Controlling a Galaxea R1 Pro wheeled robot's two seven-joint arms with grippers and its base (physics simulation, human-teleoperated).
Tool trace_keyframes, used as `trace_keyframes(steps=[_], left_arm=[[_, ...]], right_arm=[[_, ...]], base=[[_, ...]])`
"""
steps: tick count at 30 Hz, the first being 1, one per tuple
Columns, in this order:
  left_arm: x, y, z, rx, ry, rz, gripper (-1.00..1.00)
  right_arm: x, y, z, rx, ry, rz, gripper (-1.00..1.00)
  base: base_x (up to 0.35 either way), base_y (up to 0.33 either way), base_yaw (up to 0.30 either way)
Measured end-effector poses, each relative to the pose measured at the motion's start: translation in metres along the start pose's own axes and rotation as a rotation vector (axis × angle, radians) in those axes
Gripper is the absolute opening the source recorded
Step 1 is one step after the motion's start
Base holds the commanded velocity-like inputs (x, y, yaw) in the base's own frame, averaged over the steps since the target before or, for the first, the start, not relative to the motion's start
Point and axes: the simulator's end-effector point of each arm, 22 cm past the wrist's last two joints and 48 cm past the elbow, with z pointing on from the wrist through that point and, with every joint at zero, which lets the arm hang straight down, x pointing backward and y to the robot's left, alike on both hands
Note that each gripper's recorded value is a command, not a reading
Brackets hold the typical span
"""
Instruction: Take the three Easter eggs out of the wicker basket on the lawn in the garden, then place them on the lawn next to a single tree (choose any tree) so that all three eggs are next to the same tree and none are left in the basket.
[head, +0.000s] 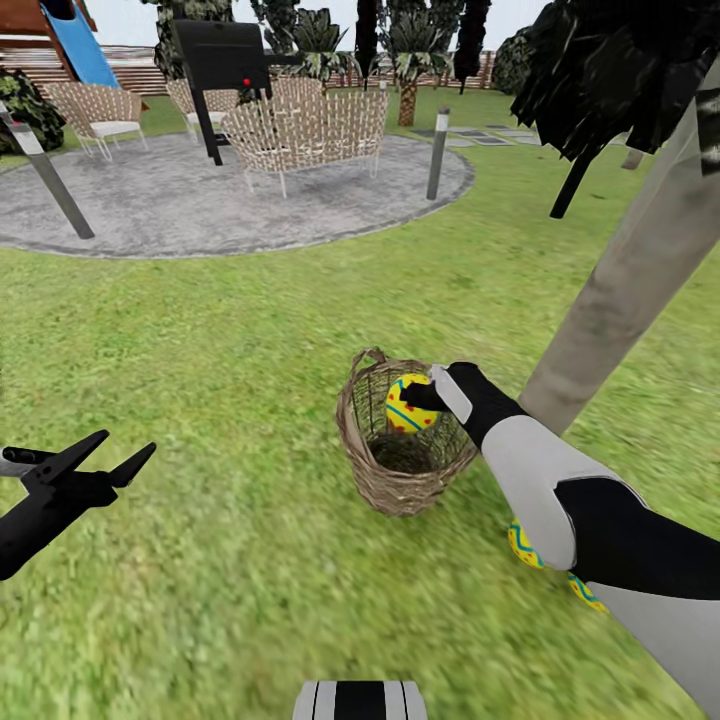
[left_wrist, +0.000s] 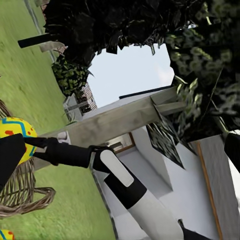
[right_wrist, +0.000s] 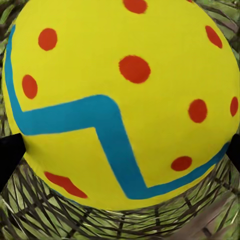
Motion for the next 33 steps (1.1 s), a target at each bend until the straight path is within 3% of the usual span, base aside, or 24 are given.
trace_keyframes(steps=[7, 11, 15, 16, 18, 24, 28, 30, 33], left_arm=[[-0.002, -0.015, 0.001, 0.020, -0.002, 0.017, 1.00], [-0.003, -0.024, 0.002, 0.032, -0.003, 0.028, 1.00], [-0.004, -0.033, 0.003, 0.043, -0.003, 0.039, 1.00], [-0.005, -0.035, 0.003, 0.046, -0.003, 0.042, 1.00], [-0.006, -0.038, 0.005, 0.046, -0.002, 0.044, 1.00], [-0.011, -0.048, 0.011, 0.041, -0.001, 0.045, 1.00], [-0.015, -0.055, 0.015, 0.040, -0.001, 0.045, 1.00], [-0.017, -0.059, 0.017, 0.040, -0.001, 0.045, 1.00], [-0.020, -0.065, 0.021, 0.041, 0.000, 0.044, 1.00]], right_arm=[[-0.014, 0.019, -0.019, -0.089, -0.027, 0.000, -1.00], [-0.025, 0.016, -0.030, -0.118, -0.048, 0.010, -1.00], [-0.034, 0.023, -0.046, -0.236, -0.051, 0.024, -1.00], [-0.021, 0.029, -0.052, -0.301, 0.018, 0.029, -1.00], [-0.018, 0.053, -0.069, -0.457, 0.057, 0.041, -1.00], [-0.017, 0.117, -0.130, -0.893, 0.081, 0.076, -1.00], [-0.015, 0.137, -0.183, -1.185, 0.095, 0.119, -1.00], [-0.014, 0.141, -0.200, -1.264, 0.095, 0.127, -1.00], [-0.009, 0.144, -0.211, -1.300, 0.081, 0.110, -1.00]], base=[[0.000, 0.000, 0.000], [0.000, 0.000, 0.000], [0.000, 0.000, 0.000], [0.000, 0.000, 0.000], [-0.063, 0.000, 0.000], [-0.312, 0.000, 0.000], [-0.339, 0.000, 0.000], [-0.339, 0.000, 0.000], [-0.319, 0.000, -0.012]])
